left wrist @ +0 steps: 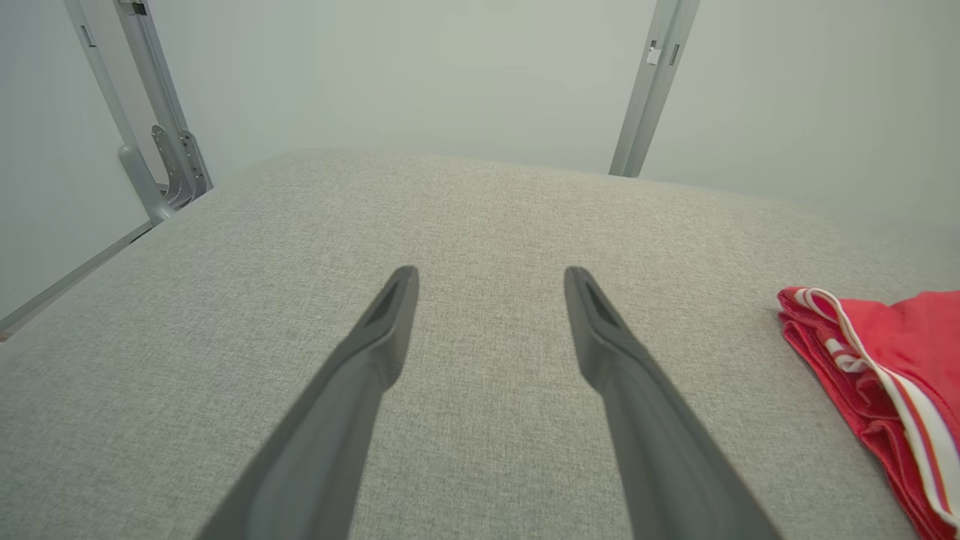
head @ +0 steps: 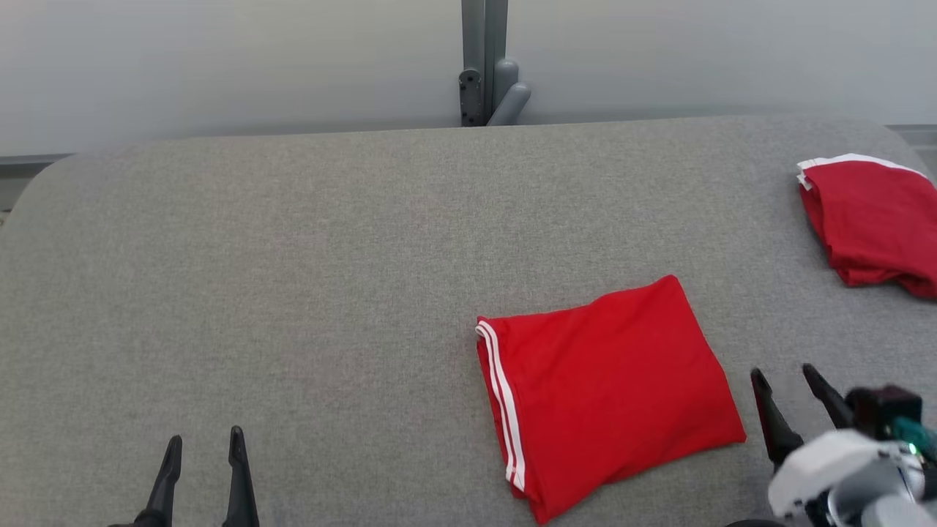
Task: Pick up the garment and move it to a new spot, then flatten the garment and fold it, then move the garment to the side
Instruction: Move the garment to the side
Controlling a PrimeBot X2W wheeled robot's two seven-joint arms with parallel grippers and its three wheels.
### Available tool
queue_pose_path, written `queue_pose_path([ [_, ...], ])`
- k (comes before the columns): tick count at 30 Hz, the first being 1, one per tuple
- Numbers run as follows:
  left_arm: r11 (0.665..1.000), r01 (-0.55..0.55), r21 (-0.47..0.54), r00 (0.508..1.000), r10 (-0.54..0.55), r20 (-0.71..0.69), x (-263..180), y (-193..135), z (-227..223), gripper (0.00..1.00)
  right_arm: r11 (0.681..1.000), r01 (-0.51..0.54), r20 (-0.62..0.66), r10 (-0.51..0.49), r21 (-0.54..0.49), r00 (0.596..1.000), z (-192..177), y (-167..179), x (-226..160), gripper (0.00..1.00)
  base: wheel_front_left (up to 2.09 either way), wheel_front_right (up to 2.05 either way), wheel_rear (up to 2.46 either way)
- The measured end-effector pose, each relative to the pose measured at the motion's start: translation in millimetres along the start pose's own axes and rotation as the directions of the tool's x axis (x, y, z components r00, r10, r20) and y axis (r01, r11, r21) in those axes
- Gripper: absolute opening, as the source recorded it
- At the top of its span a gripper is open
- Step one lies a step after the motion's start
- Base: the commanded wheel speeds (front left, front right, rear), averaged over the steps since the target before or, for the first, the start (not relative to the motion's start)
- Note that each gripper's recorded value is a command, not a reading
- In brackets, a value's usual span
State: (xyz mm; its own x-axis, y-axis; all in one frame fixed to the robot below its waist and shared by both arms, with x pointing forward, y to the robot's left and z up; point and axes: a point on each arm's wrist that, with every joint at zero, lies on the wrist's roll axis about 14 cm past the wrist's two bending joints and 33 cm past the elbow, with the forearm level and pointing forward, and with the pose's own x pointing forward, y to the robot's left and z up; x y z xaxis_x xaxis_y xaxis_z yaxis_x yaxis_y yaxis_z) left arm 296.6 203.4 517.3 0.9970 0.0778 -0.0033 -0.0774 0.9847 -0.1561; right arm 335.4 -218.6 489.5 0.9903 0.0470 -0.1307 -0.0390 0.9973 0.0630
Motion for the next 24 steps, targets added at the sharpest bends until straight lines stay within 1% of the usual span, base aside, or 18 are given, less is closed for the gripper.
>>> queue_pose_path([
  [3, 1.000, 0.004, 0.000, 1.000, -0.004, 0.008, 6.0, -1.5, 3.0, 1.00, 0.993, -0.115, -0.064, 0.114, -0.007, 0.991, 19.3, 19.6, 30.9, 1.00, 0.00, 0.00, 0.00],
  [5, 1.000, 0.006, -0.011, 1.000, -0.006, 0.008, 13.2, -3.0, 2.8, 1.00, 0.990, -0.144, -0.137, 0.144, 0.014, 0.980, 23.4, 21.4, 47.9, 1.00, 0.00, 0.00, 0.00],
  [7, 1.000, 0.006, -0.019, 1.000, -0.007, -0.006, 19.4, -4.2, -1.7, 1.00, 0.982, -0.186, -0.235, 0.172, -0.038, 0.957, 17.6, 22.4, 59.7, 1.00, 0.00, 0.00, 0.00],
  [9, 1.000, 0.011, -0.020, 1.000, -0.012, -0.018, 26.0, -6.7, -5.5, 1.00, 0.981, -0.192, -0.305, 0.175, -0.026, 0.936, 11.7, 22.2, 73.9, 1.00, 0.00, 0.00, 0.00],
  [11, 1.000, 0.010, -0.020, 1.000, -0.011, -0.029, 31.9, -6.7, -9.3, 1.00, 0.976, -0.214, -0.385, 0.188, -0.025, 0.904, -2.5, 27.5, 83.3, 1.00, 0.00, 0.00, 0.00],
  [13, 1.000, -0.003, -0.023, 0.999, 0.002, -0.051, 34.1, -3.3, -16.2, 1.00, 0.971, -0.239, -0.468, 0.206, -0.011, 0.860, -24.4, 35.7, 85.6, 1.00, 0.00, 0.00, 0.00],
  [14, 1.000, -0.012, -0.028, 0.998, 0.010, -0.063, 33.9, -1.4, -19.7, 1.00, 0.970, -0.243, -0.506, 0.216, 0.013, 0.835, -36.2, 40.4, 85.7, 1.00, 0.00, 0.00, 0.00],
  [15, 0.999, -0.028, -0.025, 0.997, 0.026, -0.076, 34.2, 3.5, -23.7, 1.00, 0.965, -0.261, -0.558, 0.234, 0.032, 0.796, -52.7, 49.6, 86.9, 1.00, 0.00, 0.00, 0.00],
  [17, 0.999, -0.041, -0.021, 0.996, 0.039, -0.082, 35.2, 7.5, -25.3, 1.00, 0.959, -0.273, -0.570, 0.266, 0.076, 0.777, -57.8, 60.3, 91.1, 1.00, 0.00, 0.00, 0.00],
  [18, 0.999, -0.048, -0.019, 0.995, 0.046, -0.086, 35.0, 9.6, -26.4, 1.00, 0.955, -0.279, -0.568, 0.283, 0.097, 0.773, -58.2, 65.3, 93.5, 0.24, 0.00, 0.00, 0.00],
  [19, 0.998, -0.052, -0.018, 0.995, 0.050, -0.089, 34.8, 10.9, -27.5, 1.00, 0.950, -0.292, -0.559, 0.302, 0.111, 0.772, -57.4, 70.9, 95.6, 0.00, 0.00, 0.00, 0.00],
  [22, 0.998, -0.057, -0.015, 0.994, 0.055, -0.092, 37.2, 12.4, -28.6, 1.00, 0.929, -0.336, -0.525, 0.365, 0.154, 0.769, -49.8, 87.2, 101.4, 0.00, 0.00, 0.00, 0.00],
  [24, 0.999, -0.044, -0.017, 0.995, 0.042, -0.087, 42.5, 8.6, -27.9, 1.00, 0.921, -0.356, -0.491, 0.386, 0.157, 0.781, -37.2, 91.2, 109.5, 0.00, 0.00, 0.00, 0.00],
])
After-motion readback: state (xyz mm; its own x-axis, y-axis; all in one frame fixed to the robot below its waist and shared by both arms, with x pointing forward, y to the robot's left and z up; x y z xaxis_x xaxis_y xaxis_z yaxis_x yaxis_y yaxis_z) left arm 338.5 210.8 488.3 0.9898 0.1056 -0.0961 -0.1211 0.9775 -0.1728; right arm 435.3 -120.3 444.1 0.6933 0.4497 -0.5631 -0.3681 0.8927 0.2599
